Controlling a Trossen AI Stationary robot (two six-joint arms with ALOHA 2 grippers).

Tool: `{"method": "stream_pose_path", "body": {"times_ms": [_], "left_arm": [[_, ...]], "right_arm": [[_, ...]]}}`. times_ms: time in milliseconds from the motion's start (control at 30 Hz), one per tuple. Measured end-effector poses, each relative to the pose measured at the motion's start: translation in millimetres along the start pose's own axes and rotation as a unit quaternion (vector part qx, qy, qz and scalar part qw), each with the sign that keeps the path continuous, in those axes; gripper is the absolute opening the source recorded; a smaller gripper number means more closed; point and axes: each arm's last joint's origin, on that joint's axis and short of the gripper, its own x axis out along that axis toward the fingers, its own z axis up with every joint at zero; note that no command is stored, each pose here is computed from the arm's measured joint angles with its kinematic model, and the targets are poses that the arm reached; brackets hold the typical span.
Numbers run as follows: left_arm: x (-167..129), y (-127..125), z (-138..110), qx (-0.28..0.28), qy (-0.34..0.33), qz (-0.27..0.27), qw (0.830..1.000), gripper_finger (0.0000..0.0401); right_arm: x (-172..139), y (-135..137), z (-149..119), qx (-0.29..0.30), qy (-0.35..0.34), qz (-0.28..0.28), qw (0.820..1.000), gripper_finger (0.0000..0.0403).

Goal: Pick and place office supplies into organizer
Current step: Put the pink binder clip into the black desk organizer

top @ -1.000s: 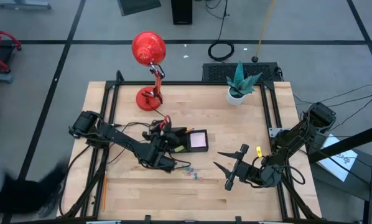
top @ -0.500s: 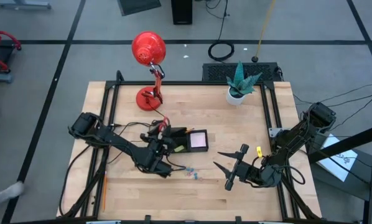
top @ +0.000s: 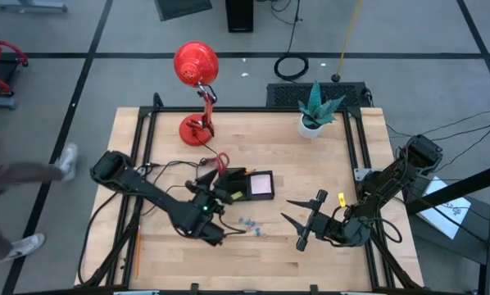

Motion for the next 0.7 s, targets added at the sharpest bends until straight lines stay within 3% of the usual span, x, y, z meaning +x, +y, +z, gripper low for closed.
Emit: {"method": "stream_pose_path", "body": {"times_ms": [200,300,367,400,433,533,633,700], "left_arm": [[-22,12,-6,-0.039,-0.019,0.027,0.999,0.0223],[-43,28,-20,-0.121,-0.025,0.065,0.99,0.0223],[-60,44,-33,-0.228,-0.039,0.086,0.969,0.0223],[-70,51,-43,-0.302,-0.055,0.093,0.947,0.0223],[-80,60,-56,-0.39,-0.078,0.089,0.913,0.0223],[-96,78,-103,-0.61,-0.17,0.006,0.774,0.0223],[-104,77,-141,-0.724,-0.217,-0.049,0.653,0.0223],[-109,71,-162,-0.765,-0.236,-0.068,0.595,0.0223]], "right_arm": [[-4,2,0,-0.002,-0.002,0.007,1.0,0.018],[-5,2,1,-0.002,-0.002,0.008,1.0,0.018],[-5,2,1,-0.003,-0.002,0.008,1.0,0.018],[-5,2,1,-0.003,-0.002,0.008,1.0,0.018],[-5,2,1,-0.003,-0.002,0.008,1.0,0.018],[-5,2,1,-0.004,-0.002,0.008,1.0,0.018],[-5,2,1,-0.003,-0.002,0.008,1.0,0.018],[-5,2,1,-0.002,-0.002,0.008,1.0,0.018]]}}
